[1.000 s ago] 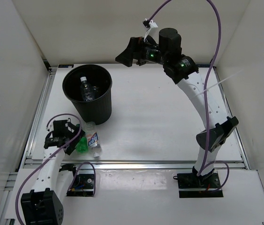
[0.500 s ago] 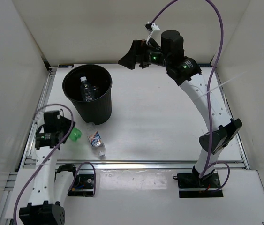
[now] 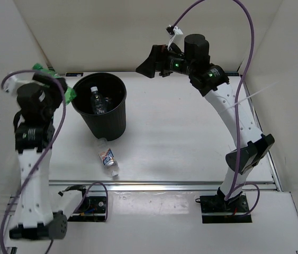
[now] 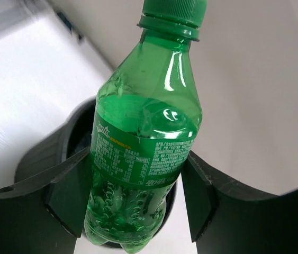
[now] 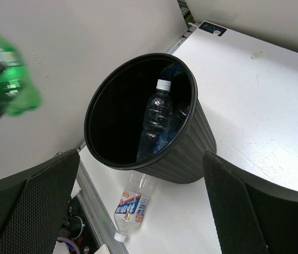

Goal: Put the plastic bottles in the bin

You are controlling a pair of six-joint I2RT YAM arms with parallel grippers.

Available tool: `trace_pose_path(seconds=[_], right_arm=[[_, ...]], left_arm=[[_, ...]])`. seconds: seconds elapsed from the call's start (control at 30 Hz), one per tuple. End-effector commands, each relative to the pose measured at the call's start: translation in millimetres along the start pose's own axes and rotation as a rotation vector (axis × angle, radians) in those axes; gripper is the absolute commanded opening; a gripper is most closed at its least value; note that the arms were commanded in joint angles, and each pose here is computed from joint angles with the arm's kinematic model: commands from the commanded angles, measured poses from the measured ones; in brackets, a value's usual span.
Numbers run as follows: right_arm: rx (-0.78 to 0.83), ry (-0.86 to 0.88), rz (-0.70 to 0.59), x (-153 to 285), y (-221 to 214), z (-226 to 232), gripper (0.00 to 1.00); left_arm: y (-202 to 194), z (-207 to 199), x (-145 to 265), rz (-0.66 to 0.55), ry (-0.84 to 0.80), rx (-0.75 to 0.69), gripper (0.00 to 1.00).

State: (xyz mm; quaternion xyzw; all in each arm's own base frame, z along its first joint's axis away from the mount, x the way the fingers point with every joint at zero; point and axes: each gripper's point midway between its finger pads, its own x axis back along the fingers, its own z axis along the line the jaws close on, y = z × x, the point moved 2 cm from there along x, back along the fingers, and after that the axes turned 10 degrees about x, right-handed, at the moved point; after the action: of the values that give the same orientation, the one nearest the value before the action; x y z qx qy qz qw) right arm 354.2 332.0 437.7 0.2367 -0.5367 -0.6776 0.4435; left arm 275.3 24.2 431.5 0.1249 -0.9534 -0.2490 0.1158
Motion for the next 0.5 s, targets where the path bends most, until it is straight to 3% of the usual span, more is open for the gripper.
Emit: trace_pose_path(seconds=[0.0,0.07,0.13,0.2,0.23,0.3,0.47], right_arm=[[0.013,0.017,-0.041,17,14,7,1.00],[0.005,0.005,-0.030,19,9,2,1.00],[0.005,-0.003,-0.036,25,10,1,1.00],[-0.005,-0.018,-0.025,27,5,-6,1.00],[-0.005,-0.018,-0.025,27,5,-6,1.00],[-0.011,-0.021,-0.017,31,3,-8,1.00],[-0.014,-0.040,-0.023,34,5,-17,1.00]], left_arm=[[-62,6,-48,0.216,0.025,-0.096,0.50],[-80,3,-64,0.274,0.027,-0.163,0.52],[-100,-10,-68,0.338,-0.021,-0.194,0.61],[-110,-21,-67,0.384,-0.059,-0.213,0.83],[-114,-31,-64,0.395,-0.089,-0.232,1.00],[-110,-36,-57,0.369,-0.103,-0.243,1.00],[-43,-15,-6,0.063,-0.053,-0.186,1.00]])
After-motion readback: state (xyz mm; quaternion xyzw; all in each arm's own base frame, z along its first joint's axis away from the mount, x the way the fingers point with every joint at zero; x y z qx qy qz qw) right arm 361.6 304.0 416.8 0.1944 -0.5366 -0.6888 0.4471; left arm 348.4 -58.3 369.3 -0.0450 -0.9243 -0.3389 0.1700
